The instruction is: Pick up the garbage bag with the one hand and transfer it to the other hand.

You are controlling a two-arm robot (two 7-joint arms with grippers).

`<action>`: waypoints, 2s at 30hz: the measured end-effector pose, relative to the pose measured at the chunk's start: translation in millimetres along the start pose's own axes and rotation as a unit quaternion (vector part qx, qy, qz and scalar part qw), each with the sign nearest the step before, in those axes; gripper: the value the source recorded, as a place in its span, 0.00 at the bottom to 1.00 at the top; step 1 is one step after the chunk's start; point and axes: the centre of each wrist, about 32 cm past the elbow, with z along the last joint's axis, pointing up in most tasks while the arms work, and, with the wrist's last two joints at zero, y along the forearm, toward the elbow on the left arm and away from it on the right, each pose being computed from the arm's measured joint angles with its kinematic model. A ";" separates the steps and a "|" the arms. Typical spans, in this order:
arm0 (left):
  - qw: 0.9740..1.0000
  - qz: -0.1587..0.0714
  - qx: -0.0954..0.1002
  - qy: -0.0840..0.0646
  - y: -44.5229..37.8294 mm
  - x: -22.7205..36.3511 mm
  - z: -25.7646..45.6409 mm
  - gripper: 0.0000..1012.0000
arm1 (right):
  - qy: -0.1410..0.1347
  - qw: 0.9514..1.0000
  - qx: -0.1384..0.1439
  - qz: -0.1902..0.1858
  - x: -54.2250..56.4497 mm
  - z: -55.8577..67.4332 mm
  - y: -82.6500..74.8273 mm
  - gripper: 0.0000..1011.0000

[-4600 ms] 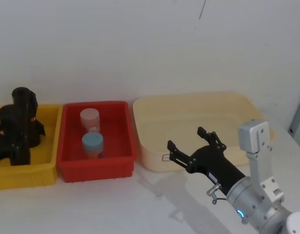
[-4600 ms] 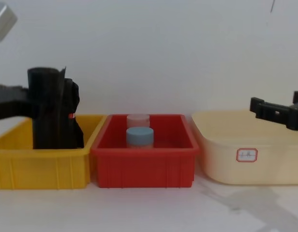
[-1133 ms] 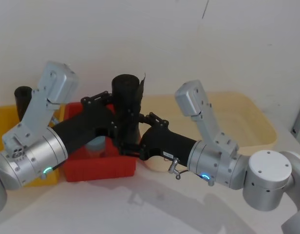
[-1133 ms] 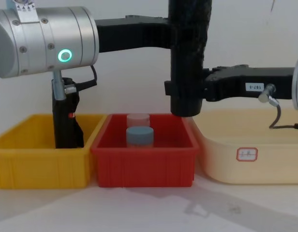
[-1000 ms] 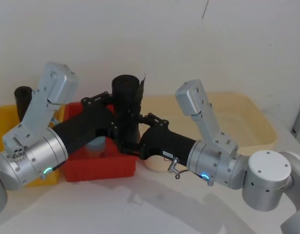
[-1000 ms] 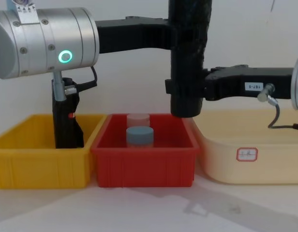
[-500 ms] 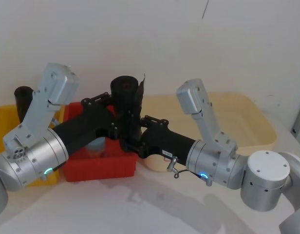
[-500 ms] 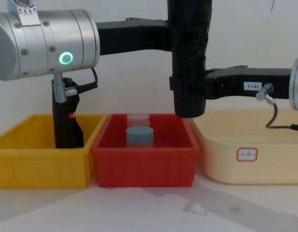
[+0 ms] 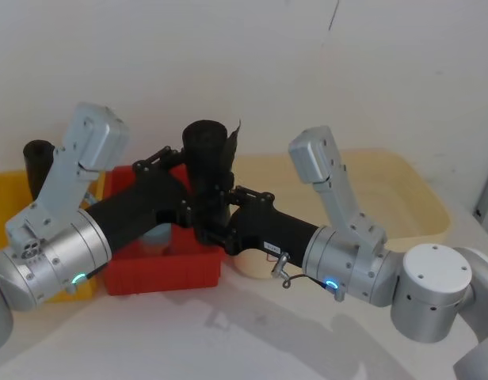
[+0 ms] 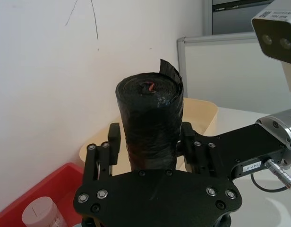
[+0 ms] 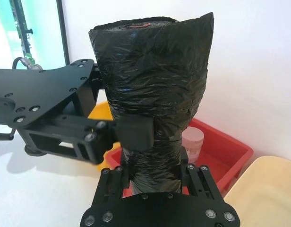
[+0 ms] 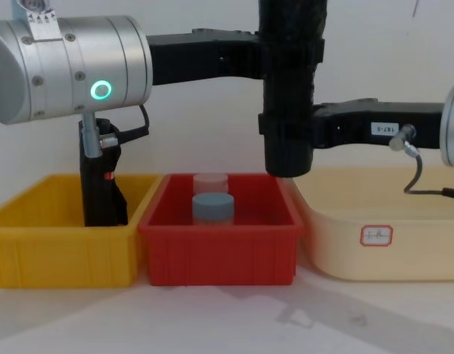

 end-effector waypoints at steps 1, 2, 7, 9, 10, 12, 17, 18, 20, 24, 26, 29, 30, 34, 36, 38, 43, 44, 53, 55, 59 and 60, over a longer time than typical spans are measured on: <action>1.000 0.000 0.000 0.000 0.0 0.0 0.0 0.73 | 0.001 1.000 0.002 0.000 0.0 0.1 0.0 0.56; 1.000 0.000 0.000 0.000 0.0 0.0 -0.1 0.76 | 0.001 1.000 0.002 0.000 0.0 0.1 0.1 0.56; 1.000 -0.001 0.000 0.001 0.6 -0.1 0.1 0.90 | 0.002 1.000 0.007 -0.003 1.1 0.8 0.3 0.56; 1.000 -0.002 0.000 0.002 1.4 -0.4 0.1 0.96 | 0.002 1.000 0.009 -0.006 2.1 1.8 0.8 0.56; 1.000 -0.002 -0.001 0.003 2.1 -0.7 0.1 0.97 | 0.001 1.000 0.009 -0.008 2.9 2.2 1.0 0.56; 1.000 -0.002 -0.001 0.004 3.2 -0.9 0.3 0.99 | 0.001 1.000 0.011 -0.012 4.9 3.5 1.8 0.56; 1.000 -0.001 -0.003 0.007 8.3 -1.4 0.9 0.99 | 0.002 1.000 0.013 -0.022 11.4 6.6 4.5 0.56; 1.000 0.001 -0.004 0.007 10.3 -1.5 1.1 0.99 | 0.002 1.000 0.014 -0.024 12.8 7.5 5.2 0.56; 1.000 0.005 -0.006 0.009 14.1 -2.0 1.3 0.99 | 0.004 0.999 0.013 -0.031 17.2 8.4 7.0 0.56; 1.000 0.014 -0.008 0.011 20.8 -2.7 1.4 0.99 | 0.005 0.999 0.010 -0.041 25.2 10.5 10.1 0.56; 1.000 0.019 -0.010 0.011 23.5 -3.0 1.5 0.99 | 0.004 0.999 0.008 -0.047 30.2 11.9 11.7 0.56; 0.999 0.028 -0.015 0.011 29.3 -3.5 1.9 0.99 | 0.003 0.999 0.004 -0.051 33.8 12.8 13.1 0.56; 0.999 0.031 -0.016 0.011 30.6 -3.7 1.9 0.99 | 0.002 0.999 0.002 -0.054 36.4 13.4 13.7 0.56; 0.999 0.045 -0.022 0.010 37.2 -4.4 2.3 0.99 | -0.003 0.998 -0.004 -0.062 41.6 14.9 15.1 0.56; 0.998 0.055 -0.026 0.009 40.9 -5.0 2.6 0.99 | -0.008 0.998 -0.009 -0.067 44.6 15.9 15.5 0.56; 0.997 0.064 -0.029 0.007 44.1 -5.5 3.1 0.99 | -0.013 0.997 -0.015 -0.074 47.3 16.7 15.5 0.56; 0.995 0.091 -0.031 0.000 51.2 -7.2 3.7 0.99 | -0.023 0.995 -0.028 -0.089 52.0 17.9 14.4 0.56; 0.995 0.091 -0.031 0.000 51.2 -7.2 3.7 0.99 | -0.025 0.995 -0.030 -0.091 52.8 18.0 14.1 0.56; 0.989 0.148 -0.015 -0.021 61.3 -10.1 2.6 0.99 | -0.037 0.990 -0.056 -0.124 64.1 17.7 11.5 0.56; 0.987 0.157 -0.010 -0.024 62.3 -10.2 2.0 0.99 | -0.038 0.989 -0.060 -0.131 66.9 17.4 11.4 0.60; 0.985 0.171 -0.003 -0.029 64.3 -10.5 0.8 0.99 | -0.039 0.987 -0.064 -0.140 70.5 16.7 11.4 0.71; 0.984 0.176 0.000 -0.031 65.0 -10.6 0.5 0.99 | -0.039 0.987 -0.066 -0.142 71.5 16.4 11.5 0.71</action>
